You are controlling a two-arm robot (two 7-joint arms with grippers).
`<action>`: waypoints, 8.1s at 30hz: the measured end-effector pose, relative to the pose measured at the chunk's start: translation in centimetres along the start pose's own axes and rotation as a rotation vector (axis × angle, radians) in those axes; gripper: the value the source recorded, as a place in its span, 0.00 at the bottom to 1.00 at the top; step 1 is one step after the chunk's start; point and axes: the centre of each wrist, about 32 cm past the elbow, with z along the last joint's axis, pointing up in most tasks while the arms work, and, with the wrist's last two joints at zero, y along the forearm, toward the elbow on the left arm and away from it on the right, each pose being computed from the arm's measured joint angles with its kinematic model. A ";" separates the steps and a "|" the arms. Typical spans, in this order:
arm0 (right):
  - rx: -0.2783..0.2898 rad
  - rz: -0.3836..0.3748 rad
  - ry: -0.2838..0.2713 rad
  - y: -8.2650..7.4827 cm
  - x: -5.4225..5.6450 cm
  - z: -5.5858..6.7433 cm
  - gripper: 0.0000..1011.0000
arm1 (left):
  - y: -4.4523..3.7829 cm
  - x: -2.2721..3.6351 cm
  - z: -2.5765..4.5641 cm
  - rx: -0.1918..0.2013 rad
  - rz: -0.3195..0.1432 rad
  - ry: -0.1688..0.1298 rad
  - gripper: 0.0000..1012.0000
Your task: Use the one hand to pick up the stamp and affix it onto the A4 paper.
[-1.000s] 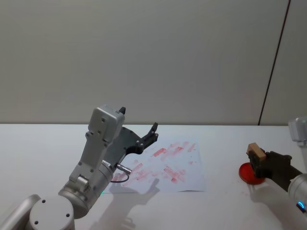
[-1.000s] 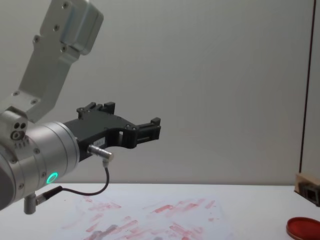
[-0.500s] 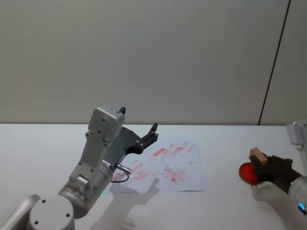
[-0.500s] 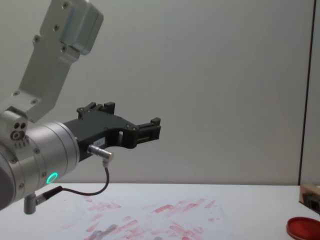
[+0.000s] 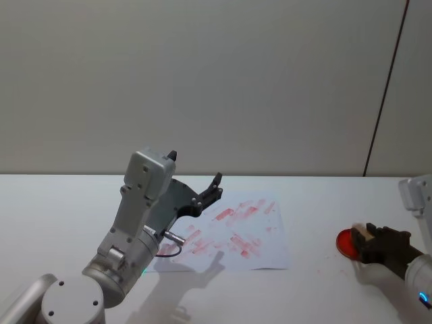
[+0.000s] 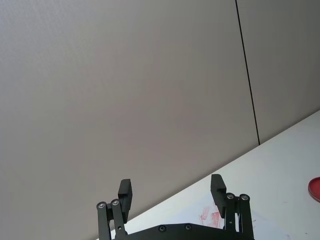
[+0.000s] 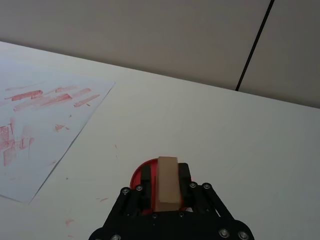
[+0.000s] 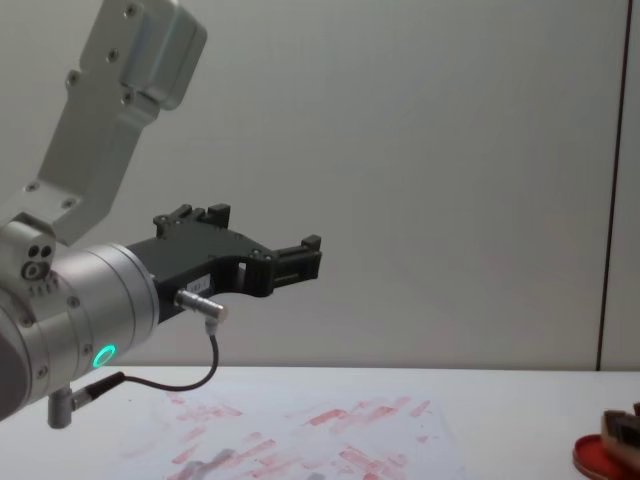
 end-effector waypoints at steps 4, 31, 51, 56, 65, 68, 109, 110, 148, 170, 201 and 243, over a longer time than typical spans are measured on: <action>-0.005 0.000 0.000 0.0 0.0 -0.1 0.40 | 0.00 0.00 0.00 0.000 0.000 0.000 0.99; 0.048 0.003 -0.009 -0.6 -0.6 -0.1 0.99 | 0.00 0.00 0.00 0.000 0.000 0.000 0.99; 0.382 0.026 -0.002 -4.4 -3.8 1.4 0.99 | 0.00 0.00 0.00 0.000 0.000 0.000 0.99; 0.422 0.029 0.004 -4.9 -4.2 1.6 0.99 | 0.00 0.00 0.00 0.000 0.000 0.000 0.99; 0.433 0.030 0.006 -5.1 -4.3 1.6 0.99 | 0.00 0.00 0.00 0.000 0.000 0.000 0.99; 0.434 0.030 0.007 -5.1 -4.3 1.6 0.99 | 0.00 0.00 0.00 0.000 0.000 0.000 0.99; 0.435 0.030 0.007 -5.1 -4.3 1.7 0.99 | 0.00 0.00 0.00 0.000 0.000 0.000 0.99; 0.435 0.030 0.007 -5.1 -4.3 1.7 0.99 | 0.00 0.00 0.00 0.000 0.000 0.000 0.99; 0.435 0.030 0.007 -5.1 -4.3 1.7 0.99 | 0.00 0.00 0.00 0.000 0.000 0.000 0.99; 0.435 0.030 0.007 -5.1 -4.3 1.7 0.99 | 0.00 0.00 0.00 0.000 0.000 0.000 0.99; 0.435 0.030 0.007 -5.1 -4.3 1.7 0.99 | 0.00 0.00 0.00 0.000 0.000 0.000 0.99; 0.435 0.030 0.007 -5.1 -4.3 1.7 0.99 | 0.00 0.00 0.00 0.000 0.000 0.000 0.99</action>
